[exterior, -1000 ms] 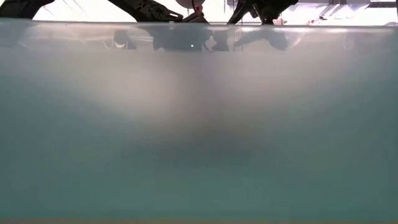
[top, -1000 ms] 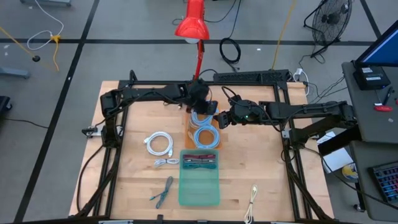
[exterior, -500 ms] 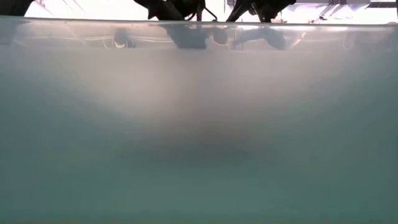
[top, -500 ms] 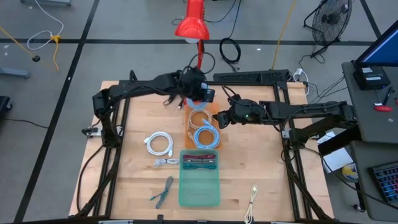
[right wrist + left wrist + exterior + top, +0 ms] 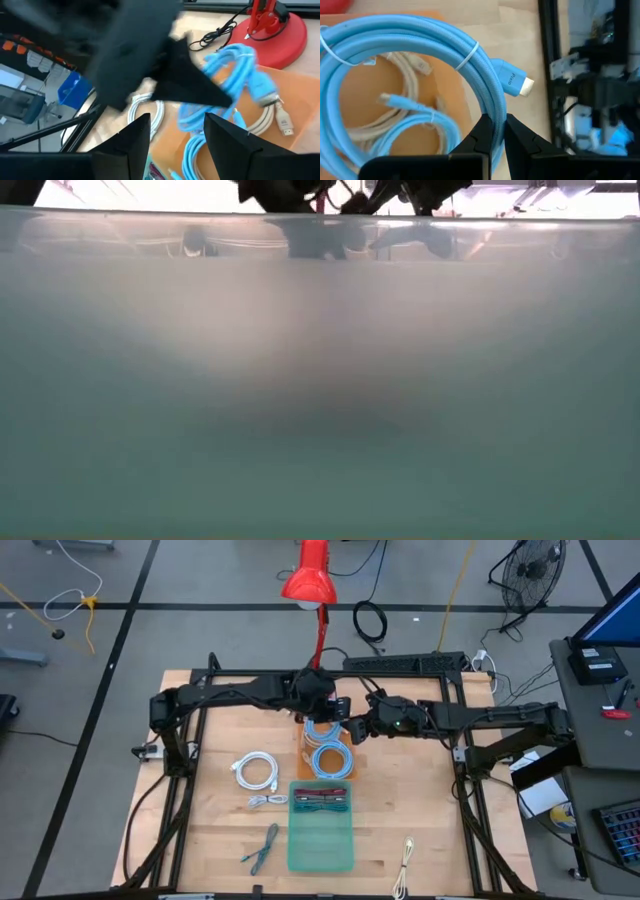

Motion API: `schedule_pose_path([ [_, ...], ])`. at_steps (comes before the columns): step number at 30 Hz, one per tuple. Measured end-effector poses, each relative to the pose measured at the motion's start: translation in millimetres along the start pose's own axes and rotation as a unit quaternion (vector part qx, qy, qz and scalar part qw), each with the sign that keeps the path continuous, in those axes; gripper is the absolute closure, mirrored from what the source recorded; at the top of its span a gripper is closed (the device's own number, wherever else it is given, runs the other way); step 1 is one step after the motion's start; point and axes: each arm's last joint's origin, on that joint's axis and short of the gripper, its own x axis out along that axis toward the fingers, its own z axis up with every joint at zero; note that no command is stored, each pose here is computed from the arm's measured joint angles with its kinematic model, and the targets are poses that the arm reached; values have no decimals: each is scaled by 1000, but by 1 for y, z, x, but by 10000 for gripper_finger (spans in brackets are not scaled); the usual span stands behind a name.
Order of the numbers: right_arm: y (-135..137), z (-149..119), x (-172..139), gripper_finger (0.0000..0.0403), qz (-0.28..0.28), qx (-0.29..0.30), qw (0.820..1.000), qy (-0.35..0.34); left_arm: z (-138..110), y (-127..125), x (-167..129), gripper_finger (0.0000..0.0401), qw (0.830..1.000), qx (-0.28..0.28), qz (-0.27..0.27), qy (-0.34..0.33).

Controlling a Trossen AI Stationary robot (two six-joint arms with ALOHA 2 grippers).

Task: Sort cables
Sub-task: Put the blue video cable into the orange bin

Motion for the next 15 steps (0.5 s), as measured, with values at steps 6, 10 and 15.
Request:
schedule_pose_path([
  [6,4,-5,-2,229,7,-5,1000,8,7,32,21,378,1000,-20,8,7],
  [10,5,-6,-2,229,8,-4,1000,10,9,43,27,378,1000,-25,7,6],
  [15,5,-6,-2,229,8,3,1000,10,13,52,30,378,1000,-7,17,3],
])
